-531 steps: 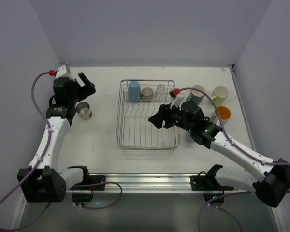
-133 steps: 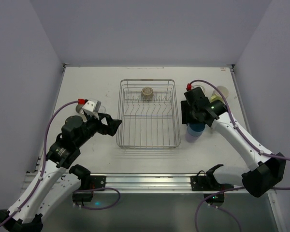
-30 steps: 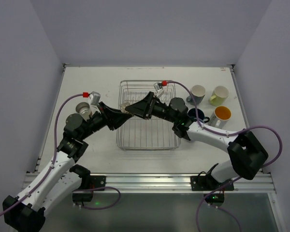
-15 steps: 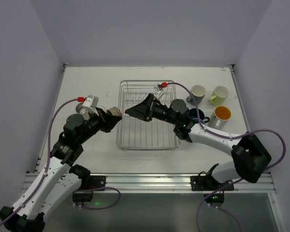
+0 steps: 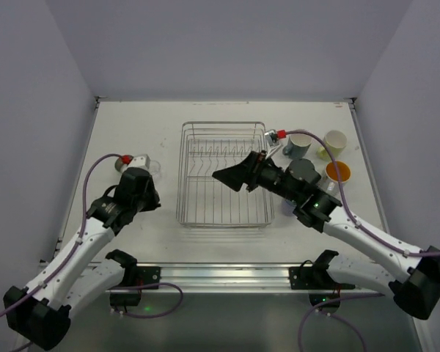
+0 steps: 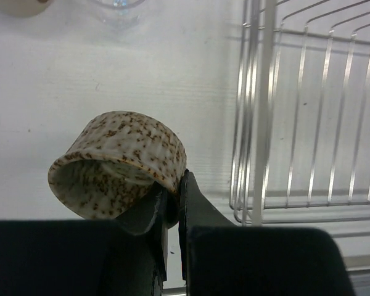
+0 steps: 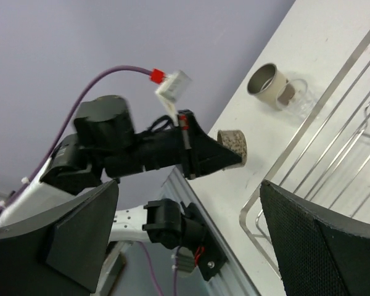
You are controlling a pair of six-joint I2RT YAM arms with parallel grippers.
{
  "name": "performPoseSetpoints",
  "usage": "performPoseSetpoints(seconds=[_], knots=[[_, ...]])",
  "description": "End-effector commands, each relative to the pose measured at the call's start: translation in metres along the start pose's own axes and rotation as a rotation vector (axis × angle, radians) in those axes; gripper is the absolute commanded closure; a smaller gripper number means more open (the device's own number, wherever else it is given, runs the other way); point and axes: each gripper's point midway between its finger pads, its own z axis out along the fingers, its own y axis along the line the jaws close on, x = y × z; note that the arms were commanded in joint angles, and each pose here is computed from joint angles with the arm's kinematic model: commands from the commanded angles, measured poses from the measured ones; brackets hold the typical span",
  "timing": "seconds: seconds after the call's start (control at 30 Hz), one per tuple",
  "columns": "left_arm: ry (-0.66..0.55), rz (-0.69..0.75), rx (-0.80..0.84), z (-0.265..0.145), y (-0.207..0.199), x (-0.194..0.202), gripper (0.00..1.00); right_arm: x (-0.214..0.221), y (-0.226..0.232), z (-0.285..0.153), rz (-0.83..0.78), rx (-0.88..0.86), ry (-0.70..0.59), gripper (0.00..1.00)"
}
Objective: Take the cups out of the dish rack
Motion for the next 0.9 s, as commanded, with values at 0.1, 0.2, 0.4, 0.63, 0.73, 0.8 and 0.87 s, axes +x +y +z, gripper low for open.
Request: performPoseSetpoints(seconds=[0.1,0.2,0.4,0.63,0.73,0.8,0.87], knots=[[0.083,-0.013,-0.206,0.035,0.03,0.005,1.0,-0.013,-0.005,-0.044,-0.154,0.092,-0.08,0.01],[0.133,-0.039,-0.231,0.053,0.042,0.014,1.0,-0.011,-0.007,-0.059,-0.172,0.106,-0.095,0.01],[0.223,-0.057,-0.26,0.076,0.054,0.032,0.91,-0.011,-0.011,-0.075,-0.224,0.135,-0.106,0.01],[0.245,-0.054,-0.267,0.08,0.056,0.038,0.62,-0.008,-0.019,-0.084,-0.251,0.162,-0.101,0.01],[0.215,-0.057,-0.246,0.075,0.05,0.026,0.57,-0.008,-0.019,-0.087,-0.257,0.166,-0.103,0.01],[0.163,-0.057,-0.203,0.065,0.039,0.004,0.53,-0.01,-0.016,-0.09,-0.261,0.164,-0.11,0.01],[0.068,-0.062,-0.126,0.047,0.021,-0.03,0.48,-0.011,-0.015,-0.093,-0.27,0.167,-0.108,0.01]])
